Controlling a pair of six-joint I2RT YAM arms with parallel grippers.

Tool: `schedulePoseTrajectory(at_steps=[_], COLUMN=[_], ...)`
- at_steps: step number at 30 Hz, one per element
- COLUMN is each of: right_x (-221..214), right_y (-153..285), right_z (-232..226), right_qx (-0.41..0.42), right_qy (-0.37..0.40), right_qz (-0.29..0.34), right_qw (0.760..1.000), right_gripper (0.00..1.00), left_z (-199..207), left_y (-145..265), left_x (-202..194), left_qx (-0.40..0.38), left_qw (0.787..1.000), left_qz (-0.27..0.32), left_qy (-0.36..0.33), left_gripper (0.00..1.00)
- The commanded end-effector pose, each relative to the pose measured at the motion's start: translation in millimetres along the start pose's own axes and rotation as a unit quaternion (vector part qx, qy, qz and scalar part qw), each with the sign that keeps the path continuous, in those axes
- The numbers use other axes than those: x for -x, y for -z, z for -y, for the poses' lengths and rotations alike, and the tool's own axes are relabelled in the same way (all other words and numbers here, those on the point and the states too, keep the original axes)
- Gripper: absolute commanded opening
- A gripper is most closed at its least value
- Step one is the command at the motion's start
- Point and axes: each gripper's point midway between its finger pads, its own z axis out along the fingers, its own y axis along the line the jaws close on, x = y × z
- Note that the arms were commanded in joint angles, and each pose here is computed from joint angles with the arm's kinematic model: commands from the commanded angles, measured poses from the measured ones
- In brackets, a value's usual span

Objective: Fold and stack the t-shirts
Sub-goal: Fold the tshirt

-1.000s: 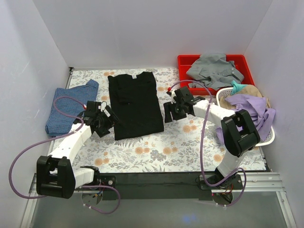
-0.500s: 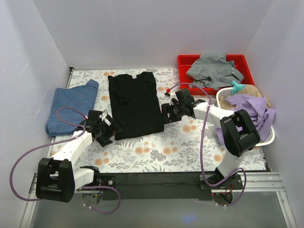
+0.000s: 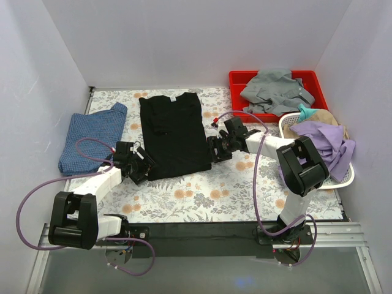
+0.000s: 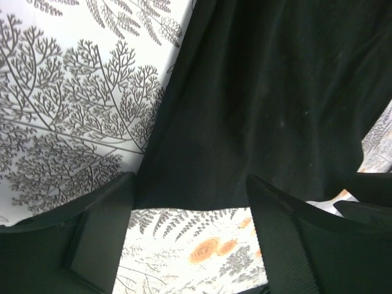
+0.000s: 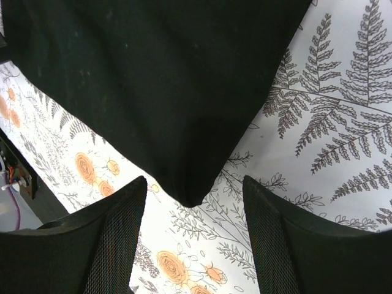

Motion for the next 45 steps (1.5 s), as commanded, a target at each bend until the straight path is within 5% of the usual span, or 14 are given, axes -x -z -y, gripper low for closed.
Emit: schedulePoseTrajectory(at_steps=[1,13,14,19,27,37,45], right_x=[-8,-23,-25,-31,-63,-149,-124], right_y=[-8,-36,-38,-29,12,48,82], right_z=[-1,-12,-11,-12,-23,-53,-84], right_qx=[0.008,0.035,0.032,0.023,0.002,-0.020,-0.035], right_qy=[-0.008,-0.036,-0.036,-0.035,-0.030,-0.027,0.004], right_qz=[-0.009,-0.036,-0.037,-0.028,-0.006,-0.049,0.037], right_qw=[1.000,0.998,0.998,0.999,1.000,0.998,0.999], right_gripper=[0.69,0.66,0.51,0.01,0.01,0.01,0.01], left_z=[-10,-27,-26,-26,-16,-20,32], left_y=[-7,-11,-10,-5,26,75,133], left_x=[-3,-20,-20,-23,-55,-109,-77], left_qx=[0.006,0.007,0.006,-0.006,-0.020,-0.017,-0.100], left_qw=[1.000,1.000,1.000,1.000,0.998,0.992,0.994], left_qz=[0.003,-0.011,-0.011,-0.009,-0.056,-0.120,-0.050], left_qy=[-0.005,0.002,0.003,-0.004,0.013,0.021,-0.007], left_gripper=[0.68,0.03,0.00,0.00,0.00,0.00,0.00])
